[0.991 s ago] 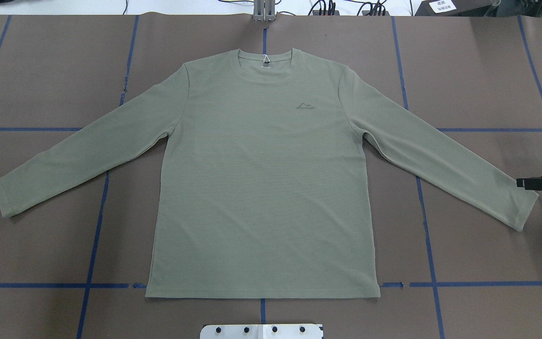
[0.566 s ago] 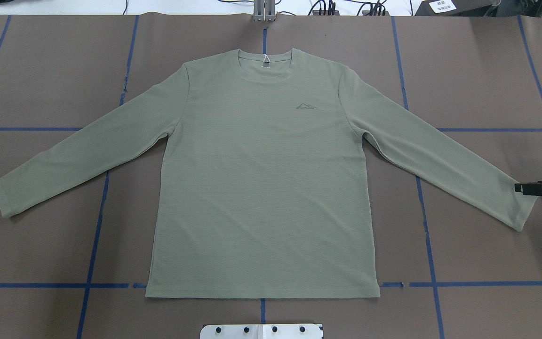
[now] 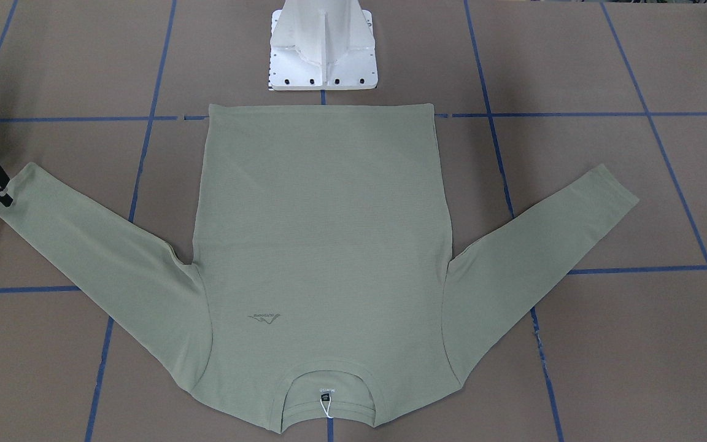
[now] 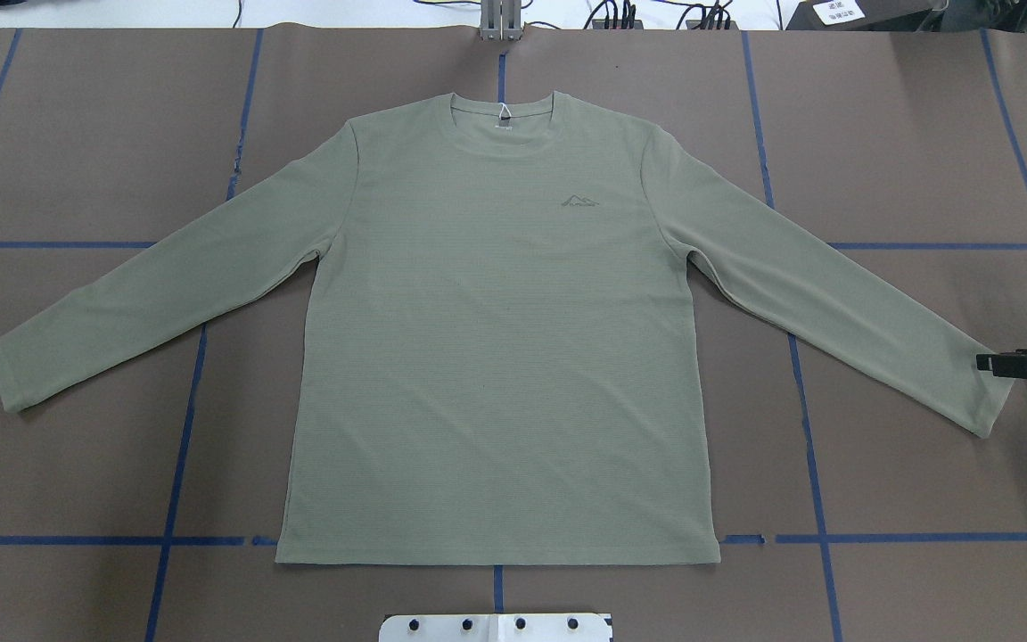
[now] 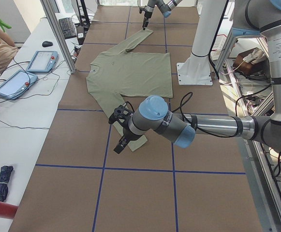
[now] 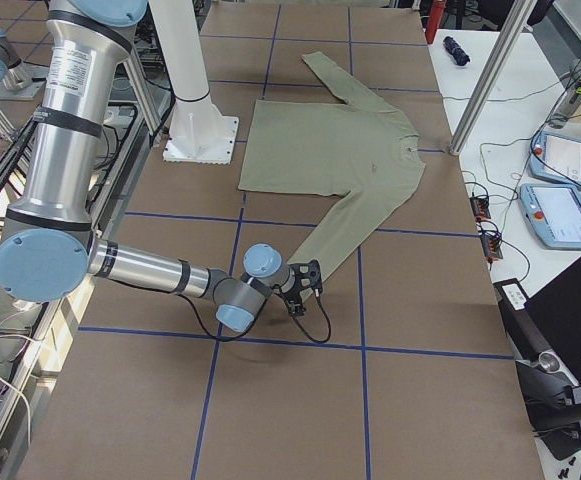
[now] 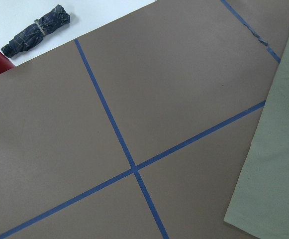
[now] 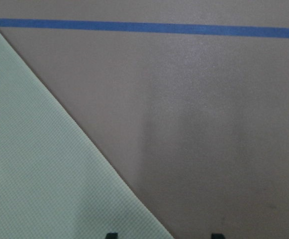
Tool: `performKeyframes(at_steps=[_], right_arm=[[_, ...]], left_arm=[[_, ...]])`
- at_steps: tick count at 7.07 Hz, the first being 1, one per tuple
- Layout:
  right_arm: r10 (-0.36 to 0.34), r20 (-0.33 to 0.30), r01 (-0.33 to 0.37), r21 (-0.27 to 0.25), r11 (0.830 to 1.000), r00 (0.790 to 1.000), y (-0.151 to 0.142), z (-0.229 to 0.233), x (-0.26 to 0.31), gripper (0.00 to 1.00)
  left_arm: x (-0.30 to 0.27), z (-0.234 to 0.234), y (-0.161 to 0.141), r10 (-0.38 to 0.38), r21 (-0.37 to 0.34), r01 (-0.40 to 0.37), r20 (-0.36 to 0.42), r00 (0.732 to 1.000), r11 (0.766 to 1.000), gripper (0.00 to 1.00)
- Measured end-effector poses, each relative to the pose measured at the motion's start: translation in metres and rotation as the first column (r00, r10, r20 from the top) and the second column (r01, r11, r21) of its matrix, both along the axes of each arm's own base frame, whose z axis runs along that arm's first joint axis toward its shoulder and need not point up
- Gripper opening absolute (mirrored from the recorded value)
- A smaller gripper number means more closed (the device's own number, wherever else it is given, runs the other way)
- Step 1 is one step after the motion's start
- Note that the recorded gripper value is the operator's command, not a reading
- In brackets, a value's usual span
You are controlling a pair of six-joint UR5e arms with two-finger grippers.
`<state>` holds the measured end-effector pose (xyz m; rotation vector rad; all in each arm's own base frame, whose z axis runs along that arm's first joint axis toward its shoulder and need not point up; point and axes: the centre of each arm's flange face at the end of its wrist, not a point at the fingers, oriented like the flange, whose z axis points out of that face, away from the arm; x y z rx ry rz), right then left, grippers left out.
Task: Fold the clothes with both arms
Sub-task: 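Lower the right gripper and grasp the cuff of the sleeve nearest it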
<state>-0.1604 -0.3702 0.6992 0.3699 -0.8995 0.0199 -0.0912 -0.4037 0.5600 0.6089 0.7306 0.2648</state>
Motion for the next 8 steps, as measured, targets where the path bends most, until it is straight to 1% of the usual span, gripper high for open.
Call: performKeyframes(at_steps=[1,2,3,4,5,6,8], right_arm=[[-0.001,0.004,0.001,0.004,1.000,1.000,0.001,-0.001,0.000,0.49],[-0.003,0.011,0.003,0.011,1.000,1.000,0.002,-0.002,0.001,0.34],[-0.006,0.016,0.006,0.014,1.000,1.000,0.005,-0.001,0.003,0.23],[-0.008,0.018,0.008,0.015,1.000,1.000,0.007,-0.001,0.004,0.16],[-0.009,0.018,0.009,0.014,1.000,1.000,0.008,0.000,0.005,0.12],[-0.009,0.018,0.009,0.013,1.000,1.000,0.009,0.000,0.005,0.00],[-0.010,0.017,0.010,0.013,1.000,1.000,0.011,0.000,0.007,0.00]], left_arm=[[0.000,0.001,0.000,0.000,-0.001,0.000,0.000,1.000,1.000,1.00],[0.000,0.001,0.000,0.000,-0.003,0.000,0.000,1.000,1.000,1.00],[0.000,0.002,0.000,0.000,-0.004,0.000,0.000,1.000,1.000,1.00],[0.000,0.003,0.000,0.000,-0.006,0.000,0.000,1.000,1.000,1.00],[0.000,0.004,0.000,0.000,-0.006,0.000,0.000,1.000,1.000,1.00],[0.000,0.004,0.000,0.000,-0.007,0.000,0.000,1.000,1.000,1.00],[0.000,0.004,0.000,0.000,-0.007,0.000,0.000,1.000,1.000,1.00]])
